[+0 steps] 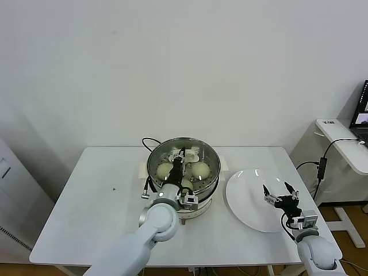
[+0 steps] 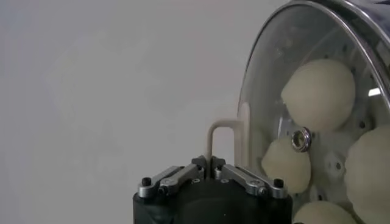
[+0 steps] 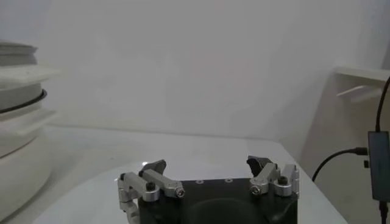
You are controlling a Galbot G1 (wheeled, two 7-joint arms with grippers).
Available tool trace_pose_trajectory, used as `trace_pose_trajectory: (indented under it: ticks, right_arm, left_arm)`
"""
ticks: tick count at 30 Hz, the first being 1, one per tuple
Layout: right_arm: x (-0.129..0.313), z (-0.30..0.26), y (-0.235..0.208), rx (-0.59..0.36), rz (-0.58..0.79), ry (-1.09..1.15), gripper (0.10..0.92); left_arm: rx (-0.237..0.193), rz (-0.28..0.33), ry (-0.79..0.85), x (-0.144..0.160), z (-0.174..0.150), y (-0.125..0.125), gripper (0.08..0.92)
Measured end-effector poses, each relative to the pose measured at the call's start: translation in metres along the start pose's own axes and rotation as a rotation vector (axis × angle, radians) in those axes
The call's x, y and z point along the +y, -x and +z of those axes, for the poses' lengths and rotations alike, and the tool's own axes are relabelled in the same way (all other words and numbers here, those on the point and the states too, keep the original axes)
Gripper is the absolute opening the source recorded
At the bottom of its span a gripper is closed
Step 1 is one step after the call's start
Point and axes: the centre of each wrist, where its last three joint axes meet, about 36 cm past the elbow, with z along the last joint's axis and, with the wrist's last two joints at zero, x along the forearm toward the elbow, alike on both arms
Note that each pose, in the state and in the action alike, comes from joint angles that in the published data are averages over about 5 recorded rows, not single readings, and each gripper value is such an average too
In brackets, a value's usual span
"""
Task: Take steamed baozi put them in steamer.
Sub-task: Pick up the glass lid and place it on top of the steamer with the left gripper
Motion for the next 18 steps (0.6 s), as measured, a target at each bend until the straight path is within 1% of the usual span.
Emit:
trace_pose_trajectory:
  ticks: [3,8,11,14,18]
  right_arm:
    - [0.0,0.0,0.0,-0.001,0.0,0.0,0.823]
    - [0.001,0.0,0.0,-0.001,-0.003,0.0,0.823]
    - [0.002,0.0,0.001,-0.002,-0.005,0.002,0.823]
    - [0.002,0.0,0.002,-0.003,-0.007,0.004,0.823]
    - [0.0,-0.002,0.003,-0.006,-0.015,0.006,0.823]
  left_arm:
    - [0.002,0.002,-0.008,-0.001,0.002,-0.001,0.147]
    - [0.002,0.01,-0.027,-0.001,0.005,-0.004,0.286]
    - [-0.006,0.016,-0.049,0.001,0.008,-0.007,0.373]
    - [-0.027,0.028,-0.095,0.01,0.012,-0.014,0.459]
    - [-0.082,0.067,-0.207,0.032,0.024,-0.025,0.572]
